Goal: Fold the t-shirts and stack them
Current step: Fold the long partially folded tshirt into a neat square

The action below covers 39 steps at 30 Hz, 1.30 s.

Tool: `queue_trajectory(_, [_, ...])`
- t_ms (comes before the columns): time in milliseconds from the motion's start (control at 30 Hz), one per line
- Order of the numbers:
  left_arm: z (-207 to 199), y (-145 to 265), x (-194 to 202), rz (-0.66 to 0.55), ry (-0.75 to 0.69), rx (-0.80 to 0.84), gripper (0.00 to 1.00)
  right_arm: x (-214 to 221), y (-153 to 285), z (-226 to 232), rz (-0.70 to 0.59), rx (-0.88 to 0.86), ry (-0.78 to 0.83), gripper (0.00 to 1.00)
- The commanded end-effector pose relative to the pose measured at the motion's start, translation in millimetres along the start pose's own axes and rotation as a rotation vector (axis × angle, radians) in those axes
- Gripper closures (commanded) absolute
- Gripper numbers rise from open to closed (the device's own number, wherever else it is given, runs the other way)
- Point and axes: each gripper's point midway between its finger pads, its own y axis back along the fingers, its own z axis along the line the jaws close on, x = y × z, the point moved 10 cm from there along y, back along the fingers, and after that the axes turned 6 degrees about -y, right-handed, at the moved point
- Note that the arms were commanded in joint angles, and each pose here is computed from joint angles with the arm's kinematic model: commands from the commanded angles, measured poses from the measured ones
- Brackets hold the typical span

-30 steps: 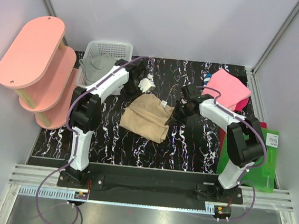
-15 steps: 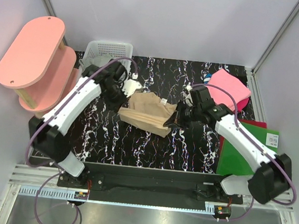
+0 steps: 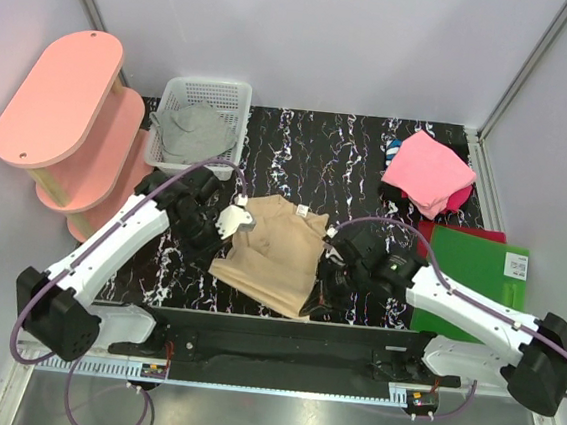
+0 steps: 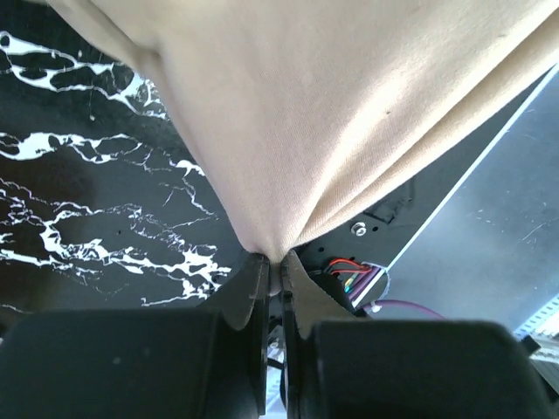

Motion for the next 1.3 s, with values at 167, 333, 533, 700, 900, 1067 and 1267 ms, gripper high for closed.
queue_trajectory(167, [13,15,-8,0.142,-0.011,-0.039,0.93,-27,27,7,-0.177,0.057,-0.102,1.00])
queue_trajectory(333, [74,-16,-51,0.211,0.018,-0.051,0.96,-100,27,-26,-0.281,0.085,-0.243,1.00])
queue_trajectory(533, [157,-38,-105,0.214,0.075,-0.102,0.97,-176,9,-43,-0.273,0.068,-0.276,1.00])
queue_trajectory(700, [201,-64,-119,0.262,0.116,-0.131,0.97,-213,-10,-46,-0.231,0.023,-0.262,1.00])
queue_trajectory(900, [225,-70,-120,0.274,0.155,-0.242,0.65,-252,-24,-49,-0.232,0.021,-0.238,0.90])
queue_trajectory(1067, [233,-35,-141,0.190,0.169,-0.429,0.60,-279,-8,-48,-0.318,0.043,-0.206,0.74])
queue_trajectory(1267, [211,17,-155,0.075,0.174,-0.516,0.56,-296,20,-40,-0.418,0.206,-0.176,0.43])
